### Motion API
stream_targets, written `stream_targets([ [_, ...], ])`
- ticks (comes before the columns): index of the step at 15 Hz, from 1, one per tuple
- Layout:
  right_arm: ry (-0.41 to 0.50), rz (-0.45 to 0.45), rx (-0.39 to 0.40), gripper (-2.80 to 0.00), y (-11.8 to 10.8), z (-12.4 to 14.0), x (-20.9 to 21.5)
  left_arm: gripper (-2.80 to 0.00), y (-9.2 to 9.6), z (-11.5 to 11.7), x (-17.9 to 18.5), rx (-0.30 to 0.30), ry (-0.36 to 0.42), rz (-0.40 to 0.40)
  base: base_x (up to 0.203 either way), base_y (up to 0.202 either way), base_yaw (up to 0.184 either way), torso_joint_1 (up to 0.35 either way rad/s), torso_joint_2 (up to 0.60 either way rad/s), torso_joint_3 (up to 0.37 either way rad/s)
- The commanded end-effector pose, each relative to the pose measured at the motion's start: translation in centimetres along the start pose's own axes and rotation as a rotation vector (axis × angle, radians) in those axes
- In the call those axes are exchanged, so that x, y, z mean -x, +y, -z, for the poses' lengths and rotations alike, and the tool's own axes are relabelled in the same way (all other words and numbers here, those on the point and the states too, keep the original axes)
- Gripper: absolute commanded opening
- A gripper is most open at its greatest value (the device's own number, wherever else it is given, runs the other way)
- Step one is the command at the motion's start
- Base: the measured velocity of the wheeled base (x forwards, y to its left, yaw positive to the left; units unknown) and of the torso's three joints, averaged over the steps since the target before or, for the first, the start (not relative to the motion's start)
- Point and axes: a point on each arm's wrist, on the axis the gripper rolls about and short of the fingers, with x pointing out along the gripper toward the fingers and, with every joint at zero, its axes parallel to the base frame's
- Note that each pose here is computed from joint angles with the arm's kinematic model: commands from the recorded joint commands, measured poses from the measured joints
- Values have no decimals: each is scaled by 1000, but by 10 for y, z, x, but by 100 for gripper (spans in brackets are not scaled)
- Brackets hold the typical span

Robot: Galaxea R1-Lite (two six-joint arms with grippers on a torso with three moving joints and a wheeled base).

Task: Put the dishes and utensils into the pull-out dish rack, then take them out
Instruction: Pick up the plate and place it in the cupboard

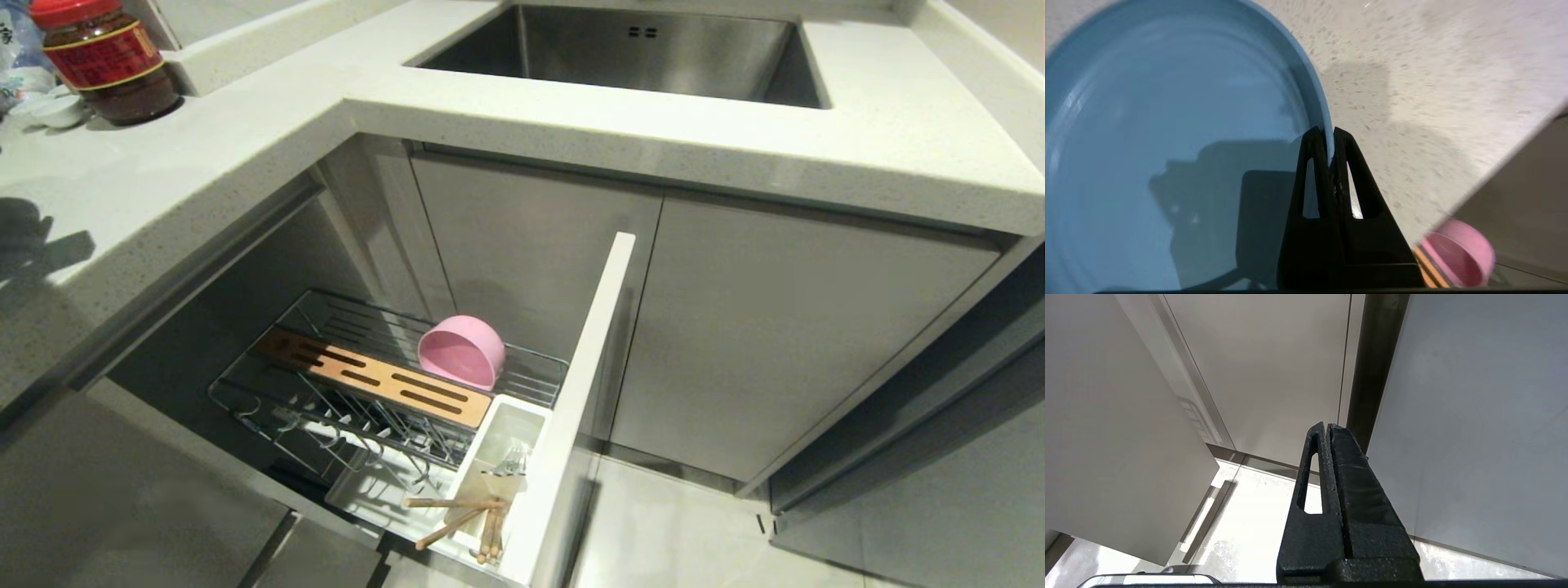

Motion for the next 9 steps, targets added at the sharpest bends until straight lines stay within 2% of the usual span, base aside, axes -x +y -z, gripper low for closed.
stream_targets([
  [1,24,0,0,-280,0,7,-1,-280,14,-8,44,47,-87,80,0,0,0,0,0,0],
  [3,24,0,0,-280,0,7,-1,-280,23,-11,71,83,-139,165,0,0,0,0,0,0],
  [5,24,0,0,-280,0,7,-1,-280,24,-10,89,133,-146,298,0,0,0,0,0,0],
  [8,25,0,0,-280,0,7,-1,-280,12,1,98,151,-104,536,0,0,0,0,0,0],
  [9,25,0,0,-280,0,7,-1,-280,3,4,98,180,-122,619,0,0,0,0,0,0],
])
